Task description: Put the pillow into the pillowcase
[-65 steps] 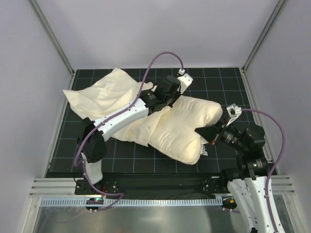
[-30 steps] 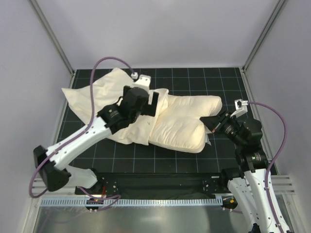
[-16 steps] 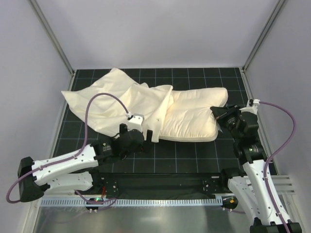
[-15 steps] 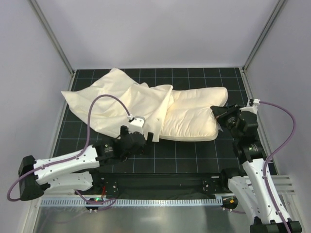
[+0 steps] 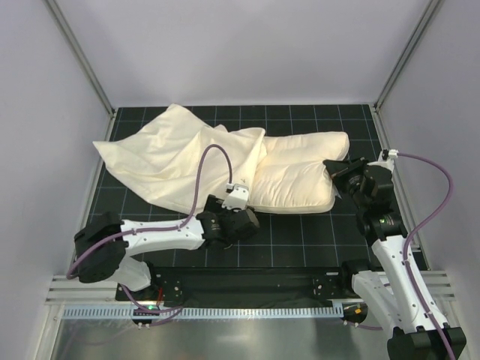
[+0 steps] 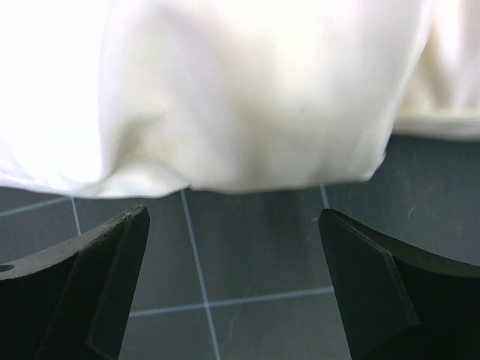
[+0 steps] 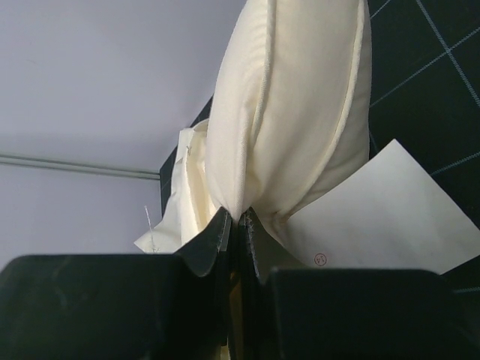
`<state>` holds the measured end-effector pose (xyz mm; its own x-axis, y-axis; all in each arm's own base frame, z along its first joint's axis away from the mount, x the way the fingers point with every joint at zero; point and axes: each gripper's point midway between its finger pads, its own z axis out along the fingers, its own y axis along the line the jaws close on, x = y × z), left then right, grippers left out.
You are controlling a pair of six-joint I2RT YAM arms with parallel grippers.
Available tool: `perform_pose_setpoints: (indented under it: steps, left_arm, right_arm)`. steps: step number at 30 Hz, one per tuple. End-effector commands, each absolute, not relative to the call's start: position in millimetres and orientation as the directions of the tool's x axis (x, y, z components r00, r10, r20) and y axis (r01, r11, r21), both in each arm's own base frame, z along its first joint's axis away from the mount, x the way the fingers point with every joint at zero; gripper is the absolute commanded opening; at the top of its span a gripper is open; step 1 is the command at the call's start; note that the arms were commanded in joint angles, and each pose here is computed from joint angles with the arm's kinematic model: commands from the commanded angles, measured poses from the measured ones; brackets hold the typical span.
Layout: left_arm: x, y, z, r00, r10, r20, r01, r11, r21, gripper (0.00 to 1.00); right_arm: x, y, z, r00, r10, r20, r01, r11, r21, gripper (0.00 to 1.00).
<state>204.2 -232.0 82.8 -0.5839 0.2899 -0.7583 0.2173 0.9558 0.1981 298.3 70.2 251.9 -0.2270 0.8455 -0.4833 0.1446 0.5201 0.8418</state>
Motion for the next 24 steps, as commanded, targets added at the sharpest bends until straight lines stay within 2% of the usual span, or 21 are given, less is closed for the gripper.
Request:
perform_pose_setpoints:
  steps: [1,4,6,7,8,10,11,13,20,24]
  left_arm:
    - [237,-250,109,-0.495,0.255,-0.831,0.146,0.967,0.209,1.00]
    - [251,-256,109,-0.477,0.260,-0.840,0.124,0.966,0.228,1.00]
    - [257,-261,110,-0.464,0.252,-0.849,0.122,0.968,0.221,0.87]
    - [259,-265,110,-0.464,0.253,-0.849,0.123,0.967,0.221,0.76]
    - [261,-266,110,-0.464,0.257,-0.848,0.123,0.966,0.226,0.57]
    - [264,-266,113,-0.463,0.260,-0.847,0.121,0.966,0.230,0.39]
    - [264,-266,115,-0.462,0.259,-0.848,0.125,0.966,0.227,0.19]
    - [261,-267,125,-0.463,0.249,-0.851,0.150,0.968,0.202,0.01]
    - [242,-273,180,-0.456,0.250,-0.854,0.308,0.945,0.112,0.00]
    - [234,-284,246,-0.443,0.208,-0.872,0.384,0.923,0.025,0.00]
  right_arm:
    - [303,73,320,-0.134,0.858,-0.496,-0.036,0.496,0.868,0.04]
    - [302,72,318,-0.134,0.858,-0.496,-0.034,0.496,0.868,0.04]
    - [301,72,318,-0.132,0.859,-0.495,-0.035,0.495,0.868,0.04]
    - [300,72,318,-0.130,0.860,-0.494,-0.035,0.493,0.869,0.04]
    - [299,72,319,-0.129,0.859,-0.496,-0.037,0.496,0.868,0.04]
    - [298,71,319,-0.128,0.857,-0.499,-0.033,0.499,0.866,0.04]
    - [296,71,319,-0.129,0.853,-0.505,-0.035,0.505,0.862,0.04]
    - [294,69,317,-0.127,0.848,-0.515,-0.021,0.516,0.856,0.04]
    - [289,72,292,-0.203,0.800,-0.565,0.032,0.582,0.813,0.04]
    - [279,84,269,-0.304,0.783,-0.542,0.046,0.581,0.813,0.04]
